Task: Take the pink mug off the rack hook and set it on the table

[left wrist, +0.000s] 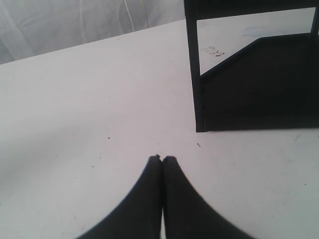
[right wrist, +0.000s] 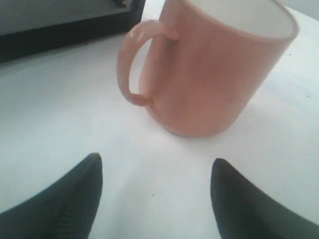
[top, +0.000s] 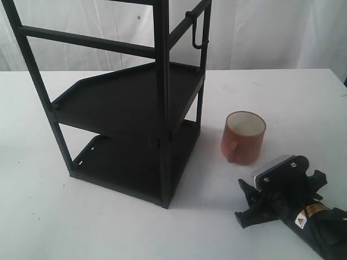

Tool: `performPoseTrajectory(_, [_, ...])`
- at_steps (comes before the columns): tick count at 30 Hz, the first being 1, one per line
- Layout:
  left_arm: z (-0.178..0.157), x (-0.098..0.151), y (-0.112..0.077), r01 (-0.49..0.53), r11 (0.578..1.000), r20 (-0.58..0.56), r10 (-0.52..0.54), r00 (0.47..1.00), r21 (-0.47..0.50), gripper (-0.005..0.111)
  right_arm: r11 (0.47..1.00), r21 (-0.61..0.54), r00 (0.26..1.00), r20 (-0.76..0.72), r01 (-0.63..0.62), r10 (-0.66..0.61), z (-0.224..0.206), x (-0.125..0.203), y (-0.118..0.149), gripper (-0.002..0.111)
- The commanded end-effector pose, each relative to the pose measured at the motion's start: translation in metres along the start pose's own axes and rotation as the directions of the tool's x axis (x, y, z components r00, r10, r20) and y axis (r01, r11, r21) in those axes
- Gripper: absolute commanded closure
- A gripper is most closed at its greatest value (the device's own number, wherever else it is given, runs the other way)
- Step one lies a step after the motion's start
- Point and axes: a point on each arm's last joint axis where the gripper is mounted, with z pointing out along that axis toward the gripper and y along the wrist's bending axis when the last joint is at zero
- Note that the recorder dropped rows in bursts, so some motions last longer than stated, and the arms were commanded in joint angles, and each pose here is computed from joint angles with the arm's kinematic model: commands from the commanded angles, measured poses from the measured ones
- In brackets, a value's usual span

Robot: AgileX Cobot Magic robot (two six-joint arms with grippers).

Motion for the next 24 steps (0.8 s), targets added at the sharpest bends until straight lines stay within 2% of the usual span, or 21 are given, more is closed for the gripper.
performPoseTrajectory(1, [0.000,0.001,0.000,0.013,1.000,0.000,-0.013,1.000,-0.001,0.107,0.995,0.032,0.992,0.087,-0.096,0.093,-0.009,-0.017,-0.006,0.049])
performPoseTrajectory(10, [0.000,0.001,0.000,0.013,1.000,0.000,-0.013,1.000,-0.001,0.107,0.986,0.018,0.917,0.371,-0.168,0.150,-0.041,-0.075,-0.018,0.049])
performPoseTrajectory(20, [0.000,0.001,0.000,0.013,1.000,0.000,-0.013,1.000,-0.001,0.107,0.976,-0.013,0.908,0.362,-0.219,0.208,-0.090,-0.103,-0.026,0.049])
performPoseTrajectory(24, [0.000,0.001,0.000,0.013,1.000,0.000,-0.013,1.000,-0.001,0.107,0.968,-0.037,0.891,0.382,-0.250,0.245,-0.120,-0.112,-0.030,0.054])
